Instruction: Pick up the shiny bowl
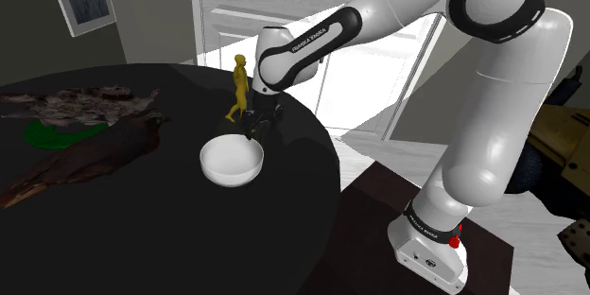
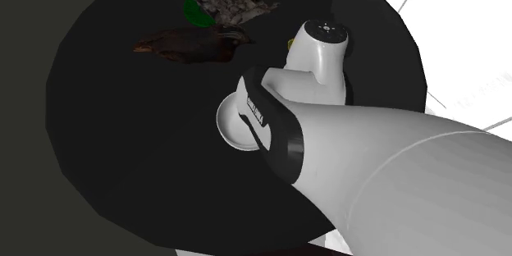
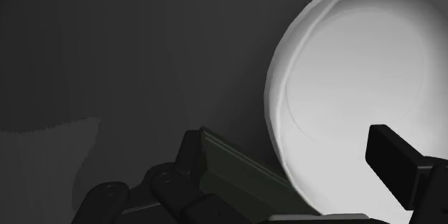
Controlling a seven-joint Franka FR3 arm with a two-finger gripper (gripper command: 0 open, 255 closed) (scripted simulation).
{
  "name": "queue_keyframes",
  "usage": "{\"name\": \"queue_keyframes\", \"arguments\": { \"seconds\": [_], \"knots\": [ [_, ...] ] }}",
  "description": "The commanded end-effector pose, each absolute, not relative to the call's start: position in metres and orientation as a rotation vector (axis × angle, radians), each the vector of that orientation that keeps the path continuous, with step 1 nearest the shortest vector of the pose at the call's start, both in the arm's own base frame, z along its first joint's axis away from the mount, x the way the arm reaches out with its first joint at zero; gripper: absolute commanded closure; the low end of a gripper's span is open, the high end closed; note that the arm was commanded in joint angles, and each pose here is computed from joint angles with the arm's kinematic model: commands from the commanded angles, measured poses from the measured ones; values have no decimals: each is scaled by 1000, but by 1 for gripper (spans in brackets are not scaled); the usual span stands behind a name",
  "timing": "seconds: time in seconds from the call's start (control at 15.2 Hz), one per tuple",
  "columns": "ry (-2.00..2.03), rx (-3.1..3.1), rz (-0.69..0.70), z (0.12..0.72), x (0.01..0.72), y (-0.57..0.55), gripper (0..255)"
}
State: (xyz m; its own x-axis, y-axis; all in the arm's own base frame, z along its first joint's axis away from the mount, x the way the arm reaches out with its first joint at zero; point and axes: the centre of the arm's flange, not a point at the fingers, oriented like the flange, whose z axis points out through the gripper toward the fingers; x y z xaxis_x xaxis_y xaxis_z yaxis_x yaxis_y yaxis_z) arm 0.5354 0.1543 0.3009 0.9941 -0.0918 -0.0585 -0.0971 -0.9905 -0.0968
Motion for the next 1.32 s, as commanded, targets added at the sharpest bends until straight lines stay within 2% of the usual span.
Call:
{"name": "queue_keyframes", "arguments": {
  "seconds": [0.0, 0.53, 0.59, 1.25],
  "knots": [
    [143, -3035, 83, 287, 543, 161, 0],
    [143, -3035, 83, 252, 543, 161, 0],
    [143, -3035, 83, 252, 543, 162, 255],
    [143, -3035, 83, 257, 543, 161, 255]
  ]
}}
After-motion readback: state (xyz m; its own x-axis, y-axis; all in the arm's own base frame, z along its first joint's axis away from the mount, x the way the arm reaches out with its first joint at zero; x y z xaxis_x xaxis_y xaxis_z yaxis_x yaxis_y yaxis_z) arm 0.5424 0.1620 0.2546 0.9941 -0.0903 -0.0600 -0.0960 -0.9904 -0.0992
